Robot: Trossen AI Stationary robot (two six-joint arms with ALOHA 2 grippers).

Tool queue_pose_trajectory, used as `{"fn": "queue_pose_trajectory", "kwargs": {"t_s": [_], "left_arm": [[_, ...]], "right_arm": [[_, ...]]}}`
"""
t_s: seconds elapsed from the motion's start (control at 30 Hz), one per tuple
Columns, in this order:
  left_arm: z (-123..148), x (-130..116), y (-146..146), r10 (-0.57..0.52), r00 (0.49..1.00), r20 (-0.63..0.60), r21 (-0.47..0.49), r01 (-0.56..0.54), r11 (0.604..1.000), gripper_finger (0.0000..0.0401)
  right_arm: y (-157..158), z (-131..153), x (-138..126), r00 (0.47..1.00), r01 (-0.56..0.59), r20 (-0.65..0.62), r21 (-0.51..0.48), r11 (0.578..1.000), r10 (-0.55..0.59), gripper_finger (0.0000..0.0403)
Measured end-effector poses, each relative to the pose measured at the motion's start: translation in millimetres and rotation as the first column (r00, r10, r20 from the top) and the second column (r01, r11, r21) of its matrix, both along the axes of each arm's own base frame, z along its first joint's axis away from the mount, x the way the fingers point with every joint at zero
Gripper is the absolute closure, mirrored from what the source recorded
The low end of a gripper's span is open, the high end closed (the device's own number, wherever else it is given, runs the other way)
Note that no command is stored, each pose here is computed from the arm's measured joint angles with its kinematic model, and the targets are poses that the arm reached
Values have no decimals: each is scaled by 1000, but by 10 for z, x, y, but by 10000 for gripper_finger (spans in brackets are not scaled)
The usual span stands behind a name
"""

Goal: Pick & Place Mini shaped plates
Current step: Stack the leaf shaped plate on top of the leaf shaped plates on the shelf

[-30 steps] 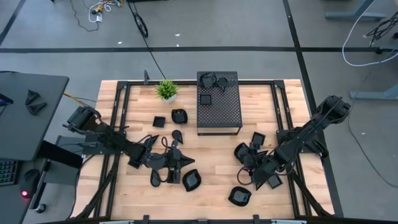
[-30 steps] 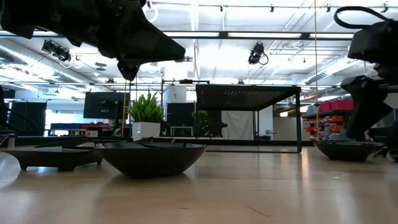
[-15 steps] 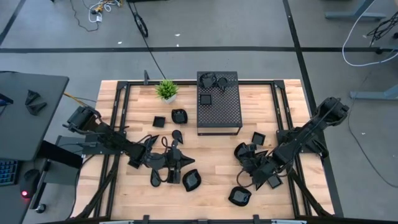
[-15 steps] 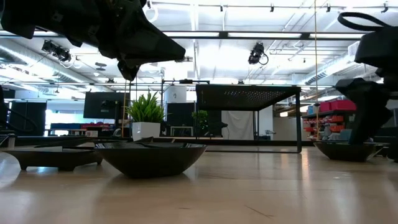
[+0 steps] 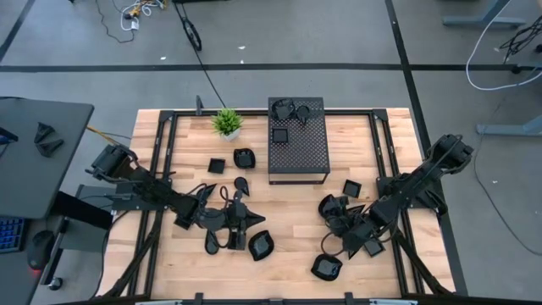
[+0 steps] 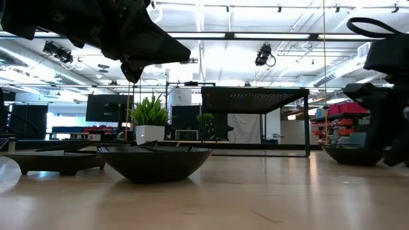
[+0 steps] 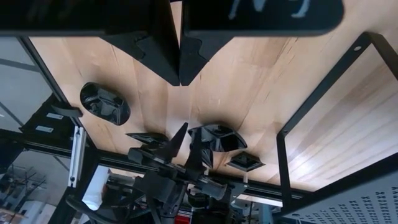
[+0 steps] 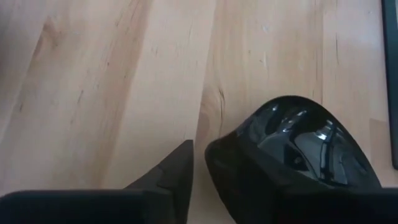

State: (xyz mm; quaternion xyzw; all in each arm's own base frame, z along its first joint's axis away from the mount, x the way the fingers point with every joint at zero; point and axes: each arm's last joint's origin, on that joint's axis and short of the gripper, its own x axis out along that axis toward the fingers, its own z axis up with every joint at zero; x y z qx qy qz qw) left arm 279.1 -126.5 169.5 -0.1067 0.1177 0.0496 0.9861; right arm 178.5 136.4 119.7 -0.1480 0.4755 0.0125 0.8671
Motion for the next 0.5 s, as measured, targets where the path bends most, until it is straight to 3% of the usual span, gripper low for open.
{"fn": "queue_pose_trajectory", "kwargs": {"t_s": [0.5], "left_arm": [[2, 1, 1, 0, 1000, 1, 0, 0, 1000, 387]], "right_arm": [[1, 5, 3, 1000, -30, 1, -26, 999, 30, 371]]}}
